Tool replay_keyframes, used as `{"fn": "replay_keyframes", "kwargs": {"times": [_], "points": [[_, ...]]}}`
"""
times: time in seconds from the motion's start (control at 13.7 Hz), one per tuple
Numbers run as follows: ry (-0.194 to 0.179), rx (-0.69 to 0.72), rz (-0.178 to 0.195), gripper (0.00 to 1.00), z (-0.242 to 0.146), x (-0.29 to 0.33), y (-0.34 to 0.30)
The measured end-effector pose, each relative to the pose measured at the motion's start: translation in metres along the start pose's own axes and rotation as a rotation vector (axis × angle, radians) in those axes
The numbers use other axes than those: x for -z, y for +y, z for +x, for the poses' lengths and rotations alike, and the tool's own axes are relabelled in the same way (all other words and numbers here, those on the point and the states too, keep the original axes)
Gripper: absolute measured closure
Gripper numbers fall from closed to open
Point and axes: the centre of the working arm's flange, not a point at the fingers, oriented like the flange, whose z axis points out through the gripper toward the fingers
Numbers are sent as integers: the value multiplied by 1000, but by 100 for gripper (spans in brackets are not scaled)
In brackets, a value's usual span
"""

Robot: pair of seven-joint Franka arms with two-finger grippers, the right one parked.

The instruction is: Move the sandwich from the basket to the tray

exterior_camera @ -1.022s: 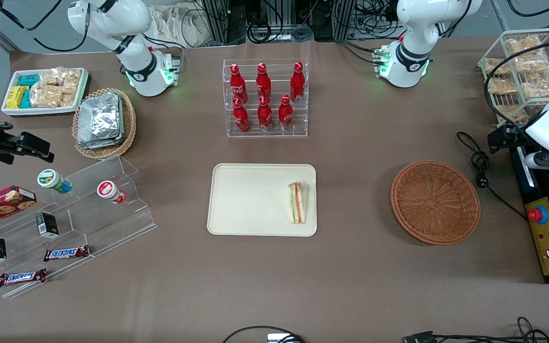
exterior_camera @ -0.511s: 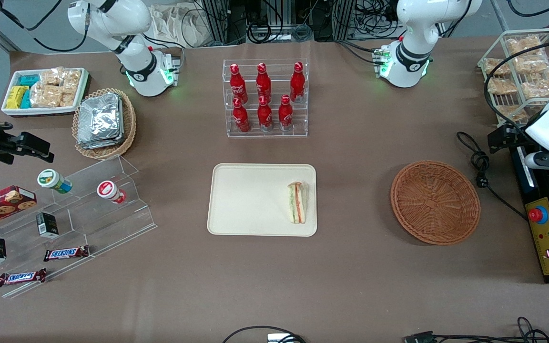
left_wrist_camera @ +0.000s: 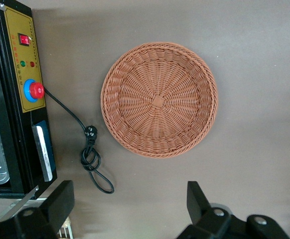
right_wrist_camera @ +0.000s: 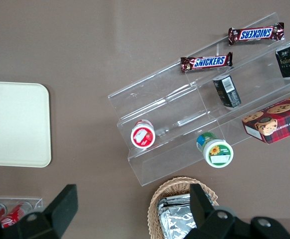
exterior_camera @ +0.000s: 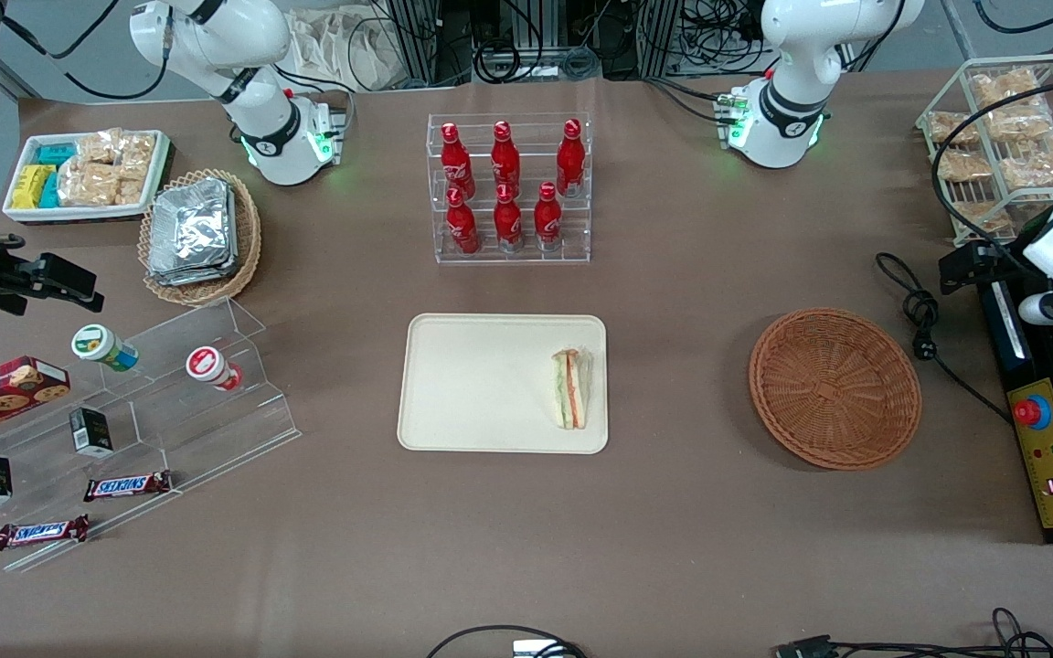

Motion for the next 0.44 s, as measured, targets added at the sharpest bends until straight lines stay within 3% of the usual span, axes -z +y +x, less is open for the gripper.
{"fn": "replay_keyframes", "kwargs": {"times": [0.22,0.44], "points": [[2,49,-39,0,0,0,5],[2,58,-46,0,1,0,8]]}}
